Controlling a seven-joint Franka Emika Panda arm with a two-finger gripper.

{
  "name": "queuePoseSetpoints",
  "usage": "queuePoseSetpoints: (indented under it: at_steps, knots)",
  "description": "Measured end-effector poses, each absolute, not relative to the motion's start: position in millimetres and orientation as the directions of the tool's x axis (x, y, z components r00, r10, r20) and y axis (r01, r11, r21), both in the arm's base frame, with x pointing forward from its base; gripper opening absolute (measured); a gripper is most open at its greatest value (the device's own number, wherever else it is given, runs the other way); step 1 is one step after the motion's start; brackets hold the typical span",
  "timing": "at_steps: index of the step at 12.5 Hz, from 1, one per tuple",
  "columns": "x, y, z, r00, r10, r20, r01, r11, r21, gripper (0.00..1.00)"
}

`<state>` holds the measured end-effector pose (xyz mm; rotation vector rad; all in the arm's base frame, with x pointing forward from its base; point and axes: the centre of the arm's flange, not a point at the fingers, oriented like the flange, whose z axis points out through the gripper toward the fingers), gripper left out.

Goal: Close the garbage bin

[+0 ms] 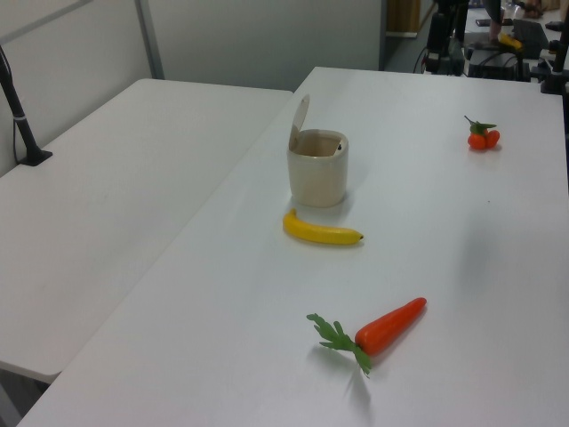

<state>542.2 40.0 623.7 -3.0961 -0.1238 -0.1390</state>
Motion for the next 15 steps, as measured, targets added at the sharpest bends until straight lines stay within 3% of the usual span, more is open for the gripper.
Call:
queuePoseSetpoints:
  at_steps: [11, 12, 15]
  knots:
    - [542.3, 38.6, 623.7, 0.993, 0.077, 0.091, 0.080, -0.996, -0.036, 0.97]
    - [542.3, 38.6, 623.7, 0.993, 0.077, 0.091, 0.081, -0.996, -0.036, 0.94]
    - [542.4, 38.1, 623.6, 0.992, 0.084, 0.091, 0.087, -0.996, -0.035, 0.60]
